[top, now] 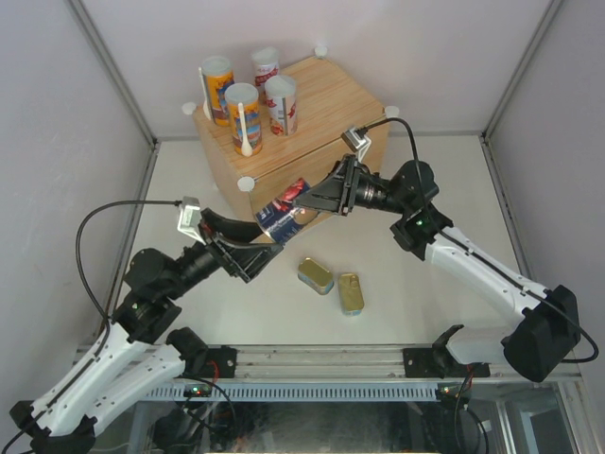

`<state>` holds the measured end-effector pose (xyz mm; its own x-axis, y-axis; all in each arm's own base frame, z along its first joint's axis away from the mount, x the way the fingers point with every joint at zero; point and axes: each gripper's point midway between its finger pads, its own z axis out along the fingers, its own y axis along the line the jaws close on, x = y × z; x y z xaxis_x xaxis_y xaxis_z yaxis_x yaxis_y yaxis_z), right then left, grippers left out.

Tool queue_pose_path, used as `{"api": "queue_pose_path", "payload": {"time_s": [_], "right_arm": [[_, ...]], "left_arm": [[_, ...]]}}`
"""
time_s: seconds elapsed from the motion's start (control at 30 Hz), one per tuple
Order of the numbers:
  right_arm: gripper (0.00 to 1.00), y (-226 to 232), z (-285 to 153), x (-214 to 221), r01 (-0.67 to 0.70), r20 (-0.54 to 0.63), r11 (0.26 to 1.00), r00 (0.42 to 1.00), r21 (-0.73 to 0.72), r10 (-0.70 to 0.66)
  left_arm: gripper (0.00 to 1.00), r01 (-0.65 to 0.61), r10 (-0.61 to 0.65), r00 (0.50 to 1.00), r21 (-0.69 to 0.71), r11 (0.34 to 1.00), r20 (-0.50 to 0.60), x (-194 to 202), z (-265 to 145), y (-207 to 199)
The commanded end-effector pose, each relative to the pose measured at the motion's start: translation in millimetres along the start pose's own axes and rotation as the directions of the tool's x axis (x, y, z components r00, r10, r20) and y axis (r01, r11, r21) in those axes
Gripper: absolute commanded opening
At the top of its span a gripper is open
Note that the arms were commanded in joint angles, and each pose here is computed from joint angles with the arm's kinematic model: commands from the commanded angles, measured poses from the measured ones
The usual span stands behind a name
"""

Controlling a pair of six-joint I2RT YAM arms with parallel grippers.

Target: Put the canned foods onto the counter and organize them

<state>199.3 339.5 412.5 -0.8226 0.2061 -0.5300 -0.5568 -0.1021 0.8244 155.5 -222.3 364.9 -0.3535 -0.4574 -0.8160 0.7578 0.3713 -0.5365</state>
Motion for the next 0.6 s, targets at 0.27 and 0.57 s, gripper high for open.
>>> {"api": "queue_pose_path", "payload": {"time_s": [0.27, 0.57], "right_arm": [[0.0, 60, 6, -14, 0.1, 0.069, 0.984, 0.994, -0.15, -0.09], [0.0, 60, 9, -11, 0.091, 0.064, 0.983, 0.995, -0.162, -0.081]], "left_arm": [[1.0, -0.032, 0.027, 0.997, 0.069, 0.997, 0.071, -29, 8, -20], [1.0, -0.034, 0.025, 0.994, 0.077, 0.996, 0.11, -37, 11, -22]]}}
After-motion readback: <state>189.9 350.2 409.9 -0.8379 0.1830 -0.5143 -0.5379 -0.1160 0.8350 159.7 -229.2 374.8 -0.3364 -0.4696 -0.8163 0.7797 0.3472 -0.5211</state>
